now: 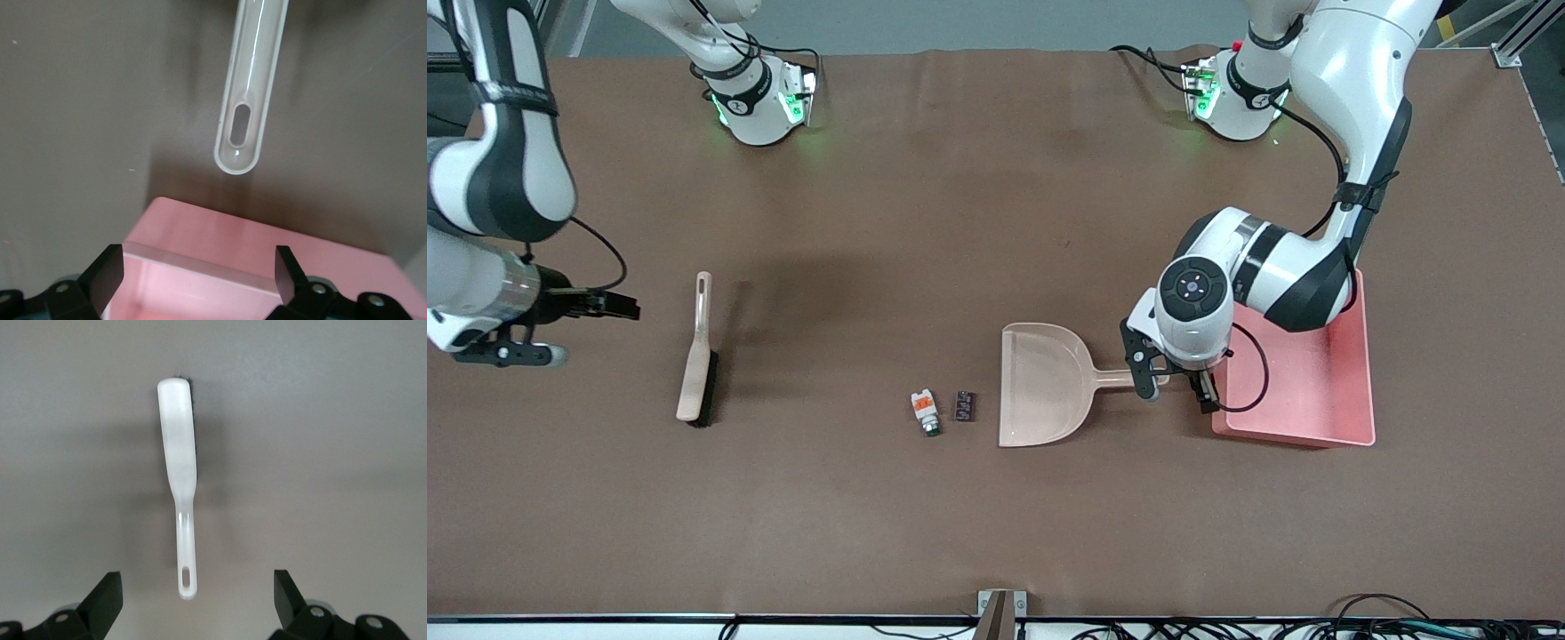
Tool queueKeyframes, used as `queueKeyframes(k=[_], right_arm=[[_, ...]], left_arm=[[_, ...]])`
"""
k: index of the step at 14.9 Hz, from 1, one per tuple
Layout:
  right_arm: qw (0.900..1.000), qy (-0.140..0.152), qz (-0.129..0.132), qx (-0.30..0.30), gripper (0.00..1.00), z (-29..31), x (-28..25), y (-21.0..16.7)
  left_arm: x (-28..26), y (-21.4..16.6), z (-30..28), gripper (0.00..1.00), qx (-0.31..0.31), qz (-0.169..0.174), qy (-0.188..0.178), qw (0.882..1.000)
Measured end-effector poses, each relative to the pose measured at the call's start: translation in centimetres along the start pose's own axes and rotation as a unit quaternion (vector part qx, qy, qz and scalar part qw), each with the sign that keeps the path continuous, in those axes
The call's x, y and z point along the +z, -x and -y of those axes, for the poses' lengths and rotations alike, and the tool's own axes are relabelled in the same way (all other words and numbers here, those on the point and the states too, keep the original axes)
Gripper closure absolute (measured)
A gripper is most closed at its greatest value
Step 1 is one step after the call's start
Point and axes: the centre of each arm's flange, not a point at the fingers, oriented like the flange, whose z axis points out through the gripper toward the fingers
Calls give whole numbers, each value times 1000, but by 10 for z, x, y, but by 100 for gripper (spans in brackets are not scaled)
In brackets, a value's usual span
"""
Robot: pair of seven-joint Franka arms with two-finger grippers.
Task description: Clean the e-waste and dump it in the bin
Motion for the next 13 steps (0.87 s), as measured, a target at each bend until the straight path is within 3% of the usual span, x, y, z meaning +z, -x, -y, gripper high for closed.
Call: queueKeyframes(k=[6, 13], right_arm=[[998, -4, -63, -8, 0, 16, 80, 8], [997, -2, -74, -11, 0, 21, 149, -5]], left_arm=[[26, -45, -26, 0, 62, 18, -8, 998], [37, -64, -22, 0, 53, 9, -8, 999]])
